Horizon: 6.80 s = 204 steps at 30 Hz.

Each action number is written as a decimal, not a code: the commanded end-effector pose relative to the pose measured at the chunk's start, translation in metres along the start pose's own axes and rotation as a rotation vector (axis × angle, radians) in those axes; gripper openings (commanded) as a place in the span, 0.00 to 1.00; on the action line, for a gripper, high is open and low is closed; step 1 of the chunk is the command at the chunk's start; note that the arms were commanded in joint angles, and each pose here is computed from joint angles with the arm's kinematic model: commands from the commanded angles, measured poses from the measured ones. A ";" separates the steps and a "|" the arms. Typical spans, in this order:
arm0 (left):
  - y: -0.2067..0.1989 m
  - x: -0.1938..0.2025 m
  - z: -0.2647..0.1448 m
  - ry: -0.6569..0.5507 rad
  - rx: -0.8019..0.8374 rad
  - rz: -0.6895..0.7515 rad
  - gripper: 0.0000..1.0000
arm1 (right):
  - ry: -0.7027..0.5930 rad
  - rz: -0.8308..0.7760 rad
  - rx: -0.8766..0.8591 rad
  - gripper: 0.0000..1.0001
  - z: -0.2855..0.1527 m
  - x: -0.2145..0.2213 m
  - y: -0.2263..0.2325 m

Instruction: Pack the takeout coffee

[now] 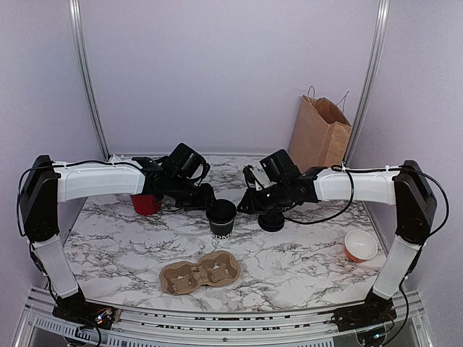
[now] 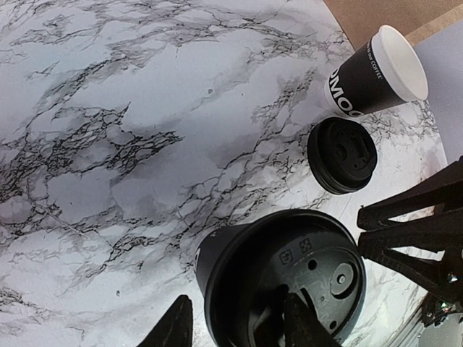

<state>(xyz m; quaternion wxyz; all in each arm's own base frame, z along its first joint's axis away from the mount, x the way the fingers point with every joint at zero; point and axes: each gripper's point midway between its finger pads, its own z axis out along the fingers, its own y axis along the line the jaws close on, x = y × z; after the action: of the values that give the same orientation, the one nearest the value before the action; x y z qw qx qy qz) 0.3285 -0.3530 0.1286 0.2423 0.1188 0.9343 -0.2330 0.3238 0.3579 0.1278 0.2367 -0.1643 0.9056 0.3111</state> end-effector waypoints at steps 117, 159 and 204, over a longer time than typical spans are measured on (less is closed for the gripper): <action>0.006 0.033 0.025 0.063 -0.026 0.017 0.28 | 0.222 0.036 0.214 0.06 0.025 0.126 -0.037; -0.004 0.032 0.027 0.062 0.014 0.058 0.28 | 0.277 -0.002 0.178 0.04 0.039 0.127 -0.026; -0.016 0.008 0.011 0.021 0.007 0.111 0.29 | -0.139 -0.037 0.208 0.15 -0.029 -0.029 0.005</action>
<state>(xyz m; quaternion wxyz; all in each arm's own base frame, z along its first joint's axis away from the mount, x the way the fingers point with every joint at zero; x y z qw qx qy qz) 0.3272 -0.3719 0.1346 0.2690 0.1592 0.9192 -0.2396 0.3194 0.3564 0.1313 0.2867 -0.1473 0.9220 0.2145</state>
